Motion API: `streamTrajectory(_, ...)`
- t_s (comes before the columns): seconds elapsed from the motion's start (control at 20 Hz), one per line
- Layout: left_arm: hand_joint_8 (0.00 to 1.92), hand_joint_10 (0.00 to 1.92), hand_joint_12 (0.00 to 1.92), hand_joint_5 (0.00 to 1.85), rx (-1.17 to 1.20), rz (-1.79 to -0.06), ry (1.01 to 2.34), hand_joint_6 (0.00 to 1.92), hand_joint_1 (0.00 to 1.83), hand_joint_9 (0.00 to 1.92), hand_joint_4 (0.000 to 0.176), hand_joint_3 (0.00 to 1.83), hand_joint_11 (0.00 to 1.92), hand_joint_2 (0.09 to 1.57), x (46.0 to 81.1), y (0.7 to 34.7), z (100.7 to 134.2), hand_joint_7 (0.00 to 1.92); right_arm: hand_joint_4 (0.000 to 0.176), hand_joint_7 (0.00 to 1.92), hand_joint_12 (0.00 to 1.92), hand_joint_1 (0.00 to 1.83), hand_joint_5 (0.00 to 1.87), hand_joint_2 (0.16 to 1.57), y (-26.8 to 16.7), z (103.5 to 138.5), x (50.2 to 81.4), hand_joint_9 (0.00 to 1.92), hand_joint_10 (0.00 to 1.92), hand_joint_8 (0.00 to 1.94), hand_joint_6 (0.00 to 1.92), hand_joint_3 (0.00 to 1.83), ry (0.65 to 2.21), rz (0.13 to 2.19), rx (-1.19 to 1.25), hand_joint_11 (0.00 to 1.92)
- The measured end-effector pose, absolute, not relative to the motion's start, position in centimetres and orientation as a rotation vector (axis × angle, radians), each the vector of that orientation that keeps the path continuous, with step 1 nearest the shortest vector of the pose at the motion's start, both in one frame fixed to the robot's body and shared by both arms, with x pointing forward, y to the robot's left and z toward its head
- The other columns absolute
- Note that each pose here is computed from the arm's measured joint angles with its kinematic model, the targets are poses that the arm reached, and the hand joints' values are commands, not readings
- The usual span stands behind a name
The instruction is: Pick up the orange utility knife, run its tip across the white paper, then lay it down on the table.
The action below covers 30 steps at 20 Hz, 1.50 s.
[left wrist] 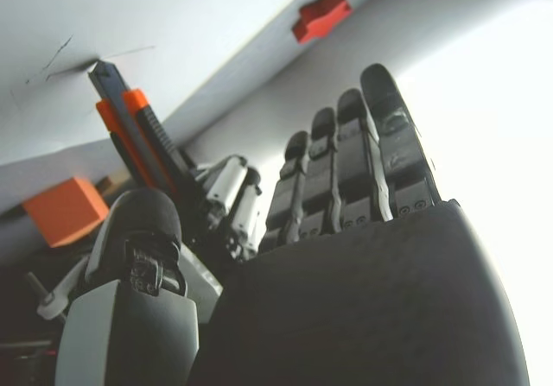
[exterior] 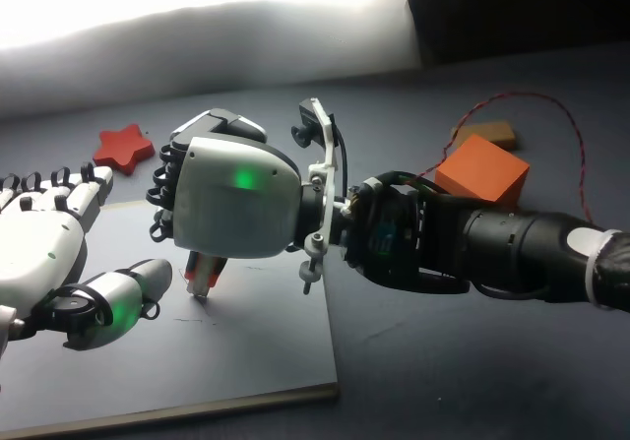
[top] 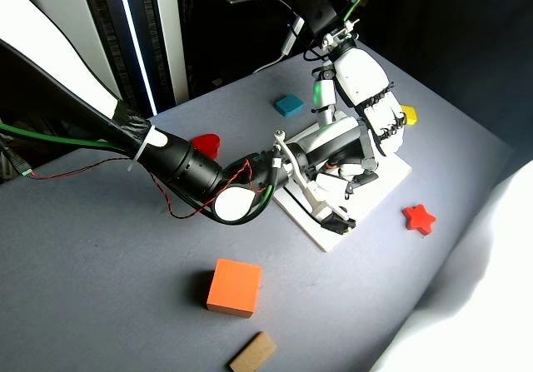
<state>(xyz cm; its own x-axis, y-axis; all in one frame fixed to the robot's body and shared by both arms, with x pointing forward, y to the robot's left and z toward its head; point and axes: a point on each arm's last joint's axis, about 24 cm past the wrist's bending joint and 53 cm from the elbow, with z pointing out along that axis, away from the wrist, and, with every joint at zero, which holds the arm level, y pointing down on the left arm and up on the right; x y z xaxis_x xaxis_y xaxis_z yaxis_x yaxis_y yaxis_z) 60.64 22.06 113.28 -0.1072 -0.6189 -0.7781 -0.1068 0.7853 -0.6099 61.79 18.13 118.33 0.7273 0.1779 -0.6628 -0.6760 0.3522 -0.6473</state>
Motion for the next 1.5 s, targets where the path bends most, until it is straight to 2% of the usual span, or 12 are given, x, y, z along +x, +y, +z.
streamTrajectory(0.2,0.00,0.00,0.53,0.00,-0.584,-0.477,1.644,0.00,0.12,0.10,0.010,0.00,0.00,1.32,60.6,22.1,113.3,0.10,0.176,1.90,1.92,1.50,1.64,0.97,17.3,117.9,61.9,1.92,1.92,1.94,1.92,0.89,0.538,0.586,-1.080,1.92)
streamTrajectory(0.35,0.00,0.01,0.61,0.01,-0.585,-0.476,1.643,0.00,0.11,0.14,0.011,0.00,0.00,1.32,60.7,22.1,113.3,0.12,0.176,1.92,1.92,1.52,1.68,0.97,16.8,117.9,61.9,1.92,1.92,1.94,1.92,0.87,0.529,0.582,-1.086,1.92)
streamTrajectory(0.5,0.00,0.00,0.57,0.00,-0.587,-0.476,1.643,0.00,0.09,0.13,0.015,0.00,0.00,1.32,60.7,22.1,113.2,0.10,0.176,1.89,1.92,1.50,1.63,0.97,15.9,117.9,61.8,1.92,1.92,1.94,1.92,0.87,0.527,0.579,-1.095,1.92)
streamTrajectory(0.65,0.00,0.00,0.65,0.03,-0.587,-0.475,1.641,0.00,0.10,0.13,0.009,0.00,0.00,1.32,60.7,22.1,113.3,0.11,0.176,1.88,1.92,1.50,1.63,0.97,15.1,117.9,61.9,1.92,1.92,1.94,1.92,0.88,0.533,0.576,-1.098,1.92)
streamTrajectory(0.75,0.00,0.00,0.55,0.00,-0.588,-0.474,1.639,0.00,0.09,0.11,0.007,0.00,0.00,1.33,60.7,22.1,113.3,0.08,0.176,1.89,1.92,1.52,1.62,0.96,14.8,117.9,61.8,1.92,1.92,1.94,1.92,0.87,0.537,0.574,-1.102,1.92)
streamTrajectory(0.9,0.00,0.00,0.57,0.01,-0.589,-0.474,1.638,0.00,0.10,0.12,0.005,0.00,0.00,1.33,60.7,22.2,113.3,0.09,0.176,1.90,1.92,1.52,1.65,0.99,13.9,117.7,61.8,1.92,1.92,1.94,1.92,0.82,0.549,0.573,-1.101,1.92)
streamTrajectory(1.05,0.00,0.00,0.52,0.00,-0.588,-0.474,1.638,0.00,0.10,0.10,0.013,0.00,0.00,1.32,60.7,22.2,113.3,0.07,0.176,1.90,1.92,1.52,1.66,0.98,13.1,117.7,62.0,1.92,1.92,1.94,1.92,0.83,0.551,0.562,-1.109,1.92)
streamTrajectory(1.15,0.00,0.01,0.59,0.02,-0.588,-0.474,1.638,0.00,0.11,0.12,0.009,0.00,0.00,1.32,60.7,22.2,113.3,0.09,0.176,1.88,1.92,1.52,1.64,0.97,12.6,117.9,62.5,1.92,1.92,1.94,1.92,0.83,0.563,0.553,-1.104,1.92)
streamTrajectory(1.25,0.00,0.00,0.55,0.00,-0.589,-0.473,1.638,0.00,0.10,0.11,0.010,0.00,0.00,1.32,60.7,22.2,113.3,0.08,0.176,1.89,1.92,1.52,1.63,0.95,12.2,118.5,62.6,1.92,1.92,1.94,1.92,0.85,0.583,0.557,-1.088,1.92)
streamTrajectory(1.5,0.00,0.00,0.55,0.01,-0.592,-0.476,1.638,0.00,0.09,0.11,0.010,0.00,0.00,1.33,60.7,22.2,113.3,0.08,0.176,1.90,1.92,1.51,1.65,0.96,11.0,122.7,62.9,1.92,1.92,1.94,1.92,0.87,0.674,0.644,-0.950,1.92)
